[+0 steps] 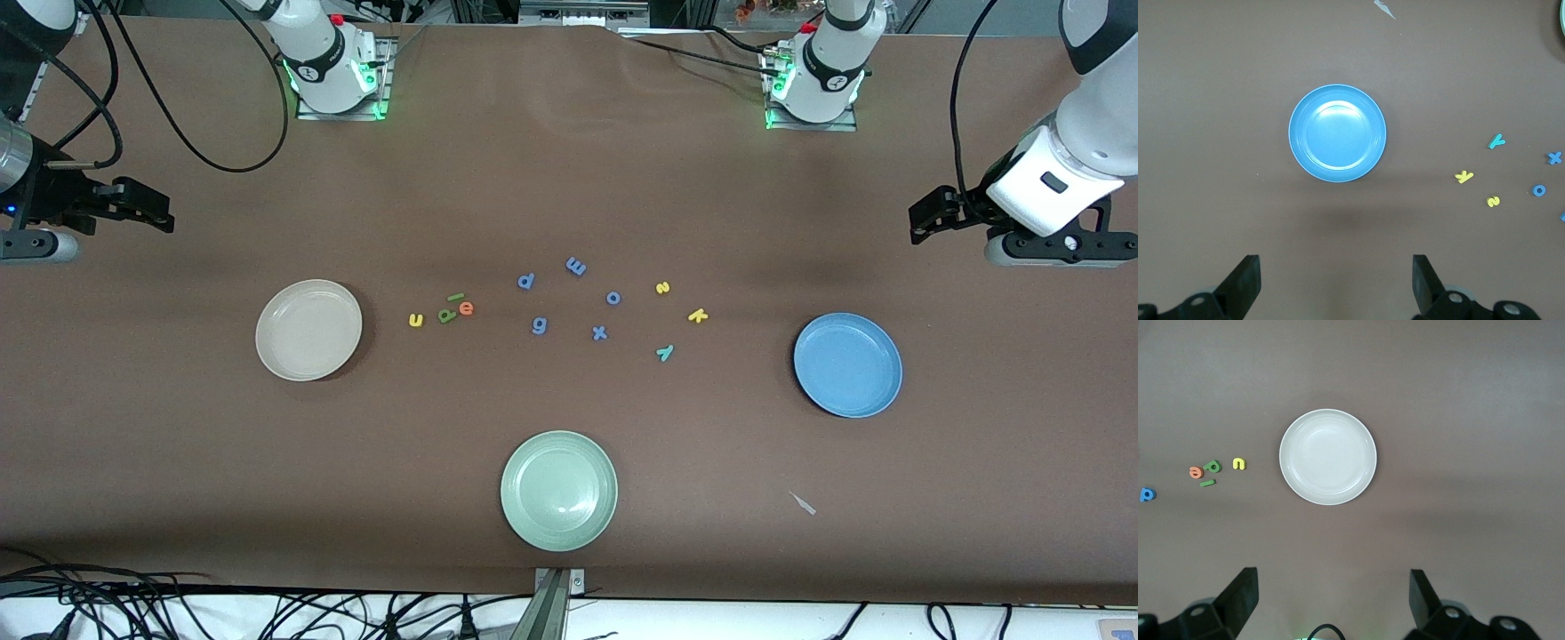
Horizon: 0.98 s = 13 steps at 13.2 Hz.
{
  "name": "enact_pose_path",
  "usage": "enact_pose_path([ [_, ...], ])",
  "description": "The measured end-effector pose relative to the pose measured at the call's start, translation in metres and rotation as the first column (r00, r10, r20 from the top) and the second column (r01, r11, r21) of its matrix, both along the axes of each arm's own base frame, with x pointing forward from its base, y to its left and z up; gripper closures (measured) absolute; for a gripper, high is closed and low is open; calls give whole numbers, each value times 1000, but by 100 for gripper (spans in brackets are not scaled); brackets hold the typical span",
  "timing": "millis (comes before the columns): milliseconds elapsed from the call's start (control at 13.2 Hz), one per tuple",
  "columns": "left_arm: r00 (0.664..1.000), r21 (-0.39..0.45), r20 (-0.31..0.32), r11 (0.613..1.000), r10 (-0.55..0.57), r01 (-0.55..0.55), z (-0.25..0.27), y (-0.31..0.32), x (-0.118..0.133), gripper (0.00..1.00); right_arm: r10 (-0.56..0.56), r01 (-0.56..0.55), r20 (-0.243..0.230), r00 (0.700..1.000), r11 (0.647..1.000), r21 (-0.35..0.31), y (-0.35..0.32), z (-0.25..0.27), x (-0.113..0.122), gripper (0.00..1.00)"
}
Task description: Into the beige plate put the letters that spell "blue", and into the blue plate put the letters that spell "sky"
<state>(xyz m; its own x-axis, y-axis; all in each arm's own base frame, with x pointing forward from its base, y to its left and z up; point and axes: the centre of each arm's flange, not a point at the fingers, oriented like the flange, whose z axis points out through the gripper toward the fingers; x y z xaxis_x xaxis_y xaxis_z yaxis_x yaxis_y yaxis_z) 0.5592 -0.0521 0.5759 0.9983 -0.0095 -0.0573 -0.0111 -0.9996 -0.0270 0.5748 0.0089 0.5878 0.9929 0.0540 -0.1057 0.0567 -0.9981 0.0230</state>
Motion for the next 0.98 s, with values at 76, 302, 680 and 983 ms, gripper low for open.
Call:
enact_pose_path([
  [76,1000,-8,-2,1000,-1,1,-1,-1,0,0,0,0,0,1000,1000,0,0,0,0,0],
  [302,999,-31,-28,999,-37,36,-14,-4,6,0,0,0,0,1000,1000,0,0,0,0,0],
  [680,986,-45,-76,988,-150,147,-46,-29,21,0,0,0,0,1000,1000,0,0,0,0,0],
  [983,950,-60,-140,960,-280,274,-110,-111,41,0,0,0,-1,1000,1000,0,0,0,0,0],
])
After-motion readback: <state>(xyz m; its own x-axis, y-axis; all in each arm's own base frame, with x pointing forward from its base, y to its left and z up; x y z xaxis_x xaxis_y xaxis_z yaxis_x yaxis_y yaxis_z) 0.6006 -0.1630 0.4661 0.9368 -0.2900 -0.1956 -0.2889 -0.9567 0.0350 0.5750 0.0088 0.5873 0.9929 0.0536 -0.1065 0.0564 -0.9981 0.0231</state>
